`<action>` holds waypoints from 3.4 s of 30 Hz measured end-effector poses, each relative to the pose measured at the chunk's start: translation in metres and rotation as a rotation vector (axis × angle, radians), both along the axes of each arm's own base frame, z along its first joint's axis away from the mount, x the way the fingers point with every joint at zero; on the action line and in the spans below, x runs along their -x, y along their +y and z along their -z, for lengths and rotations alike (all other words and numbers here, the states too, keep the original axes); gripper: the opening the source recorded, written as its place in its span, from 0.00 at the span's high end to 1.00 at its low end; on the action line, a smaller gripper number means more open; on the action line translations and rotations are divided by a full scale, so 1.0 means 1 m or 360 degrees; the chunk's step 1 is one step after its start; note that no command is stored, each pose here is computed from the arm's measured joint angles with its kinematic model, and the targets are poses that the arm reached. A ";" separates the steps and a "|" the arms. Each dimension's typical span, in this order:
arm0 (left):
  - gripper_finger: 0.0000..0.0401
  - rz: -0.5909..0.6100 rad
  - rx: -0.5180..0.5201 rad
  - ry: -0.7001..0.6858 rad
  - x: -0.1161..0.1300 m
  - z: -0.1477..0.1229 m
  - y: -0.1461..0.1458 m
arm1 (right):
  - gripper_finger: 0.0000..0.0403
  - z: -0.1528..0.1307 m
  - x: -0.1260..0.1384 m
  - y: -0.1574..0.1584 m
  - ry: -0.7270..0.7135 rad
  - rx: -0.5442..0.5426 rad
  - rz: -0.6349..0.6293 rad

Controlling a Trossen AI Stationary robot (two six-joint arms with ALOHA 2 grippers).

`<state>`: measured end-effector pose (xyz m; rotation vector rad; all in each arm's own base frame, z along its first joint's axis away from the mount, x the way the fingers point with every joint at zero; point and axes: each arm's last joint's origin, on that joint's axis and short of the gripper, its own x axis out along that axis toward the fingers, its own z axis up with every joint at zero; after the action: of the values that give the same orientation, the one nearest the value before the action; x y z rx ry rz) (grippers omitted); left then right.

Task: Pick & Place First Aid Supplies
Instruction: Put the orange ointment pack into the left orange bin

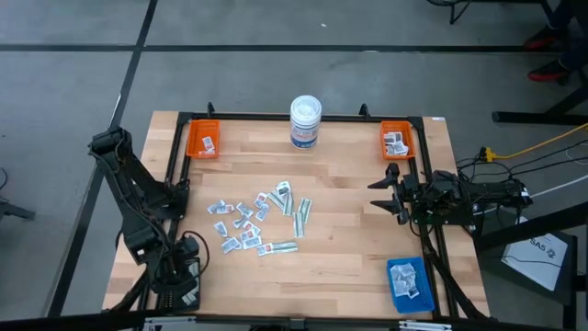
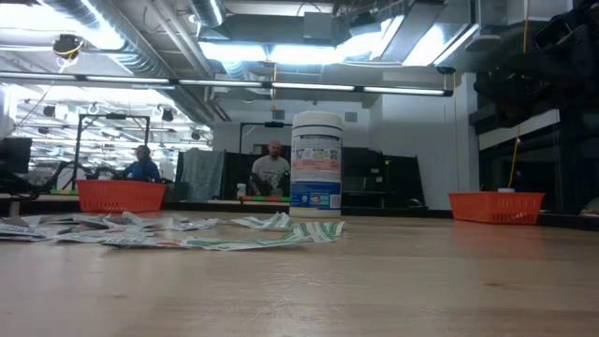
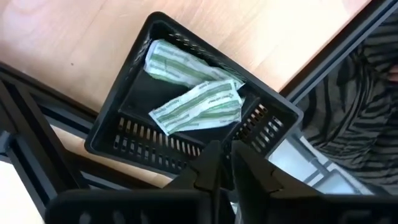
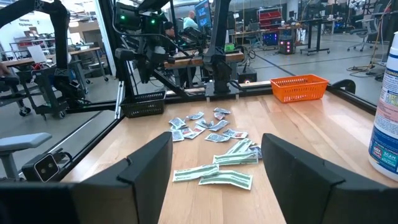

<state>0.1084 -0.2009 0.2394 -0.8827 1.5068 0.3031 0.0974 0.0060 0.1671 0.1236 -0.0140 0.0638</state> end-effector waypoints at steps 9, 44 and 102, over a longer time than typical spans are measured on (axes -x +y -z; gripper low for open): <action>0.76 -0.0027 -0.0071 -0.0130 -0.003 0.000 0.001 | 0.39 0.000 0.000 0.000 0.0000 0.0000 0.0000; 0.78 0.0562 -0.0474 -0.0783 -0.101 -0.006 0.080 | 0.39 0.000 0.000 0.000 0.0000 0.0000 -0.0001; 0.80 0.1015 -0.1247 -0.0366 -0.155 0.091 0.152 | 0.39 0.000 0.000 0.000 0.0000 0.0000 0.0000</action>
<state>0.2630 -0.0492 0.1481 0.1883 1.2208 0.2707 0.0974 0.0060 0.1672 0.1239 -0.0142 0.0640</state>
